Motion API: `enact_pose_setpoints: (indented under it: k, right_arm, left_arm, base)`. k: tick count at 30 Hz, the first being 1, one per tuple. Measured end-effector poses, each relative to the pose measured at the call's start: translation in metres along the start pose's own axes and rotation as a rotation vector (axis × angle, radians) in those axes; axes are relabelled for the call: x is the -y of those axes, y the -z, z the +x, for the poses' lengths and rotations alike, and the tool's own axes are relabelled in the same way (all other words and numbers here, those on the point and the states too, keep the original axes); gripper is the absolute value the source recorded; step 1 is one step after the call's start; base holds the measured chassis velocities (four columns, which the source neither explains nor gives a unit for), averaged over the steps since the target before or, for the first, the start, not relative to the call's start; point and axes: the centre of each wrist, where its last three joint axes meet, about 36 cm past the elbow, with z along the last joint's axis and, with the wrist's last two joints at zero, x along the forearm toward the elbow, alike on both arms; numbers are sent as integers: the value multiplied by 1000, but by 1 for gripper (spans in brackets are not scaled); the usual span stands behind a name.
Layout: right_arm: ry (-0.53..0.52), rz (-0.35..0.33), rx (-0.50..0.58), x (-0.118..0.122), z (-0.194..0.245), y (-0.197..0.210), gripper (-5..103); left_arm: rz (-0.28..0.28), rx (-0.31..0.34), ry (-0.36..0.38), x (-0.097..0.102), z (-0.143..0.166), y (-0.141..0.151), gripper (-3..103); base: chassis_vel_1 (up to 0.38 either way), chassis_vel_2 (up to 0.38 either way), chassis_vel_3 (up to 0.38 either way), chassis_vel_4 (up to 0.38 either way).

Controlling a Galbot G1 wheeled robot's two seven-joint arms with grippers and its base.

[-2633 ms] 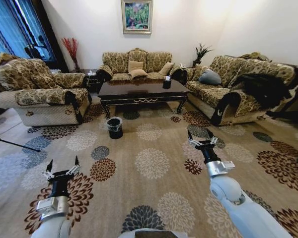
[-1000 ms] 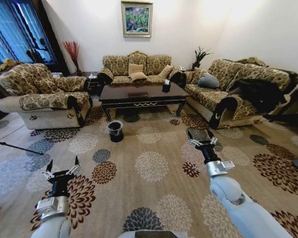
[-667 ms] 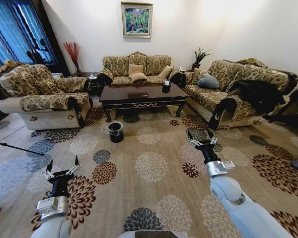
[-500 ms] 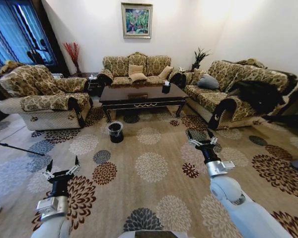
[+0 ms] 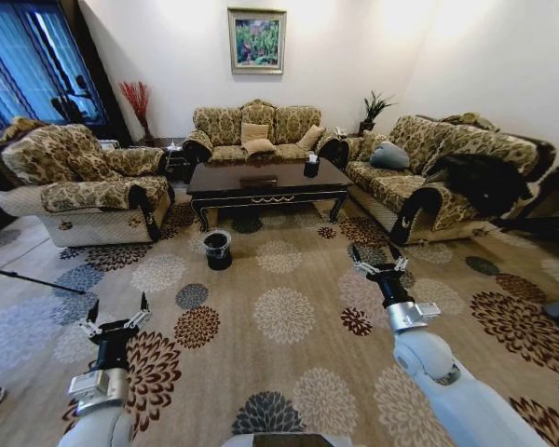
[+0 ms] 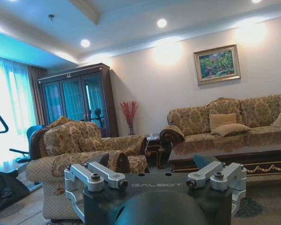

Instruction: Move to the front of the table and pick up the trash from the floor, then place it into the trash bin.

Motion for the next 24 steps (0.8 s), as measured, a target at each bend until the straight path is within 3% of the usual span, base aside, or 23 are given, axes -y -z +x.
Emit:
enact_pose_setpoints:
  k: [24]
  right_arm:
    - [0,0,0,0,0,0,100]
  left_arm:
    - [0,0,0,0,0,0,100]
  base:
    - [0,0,0,0]
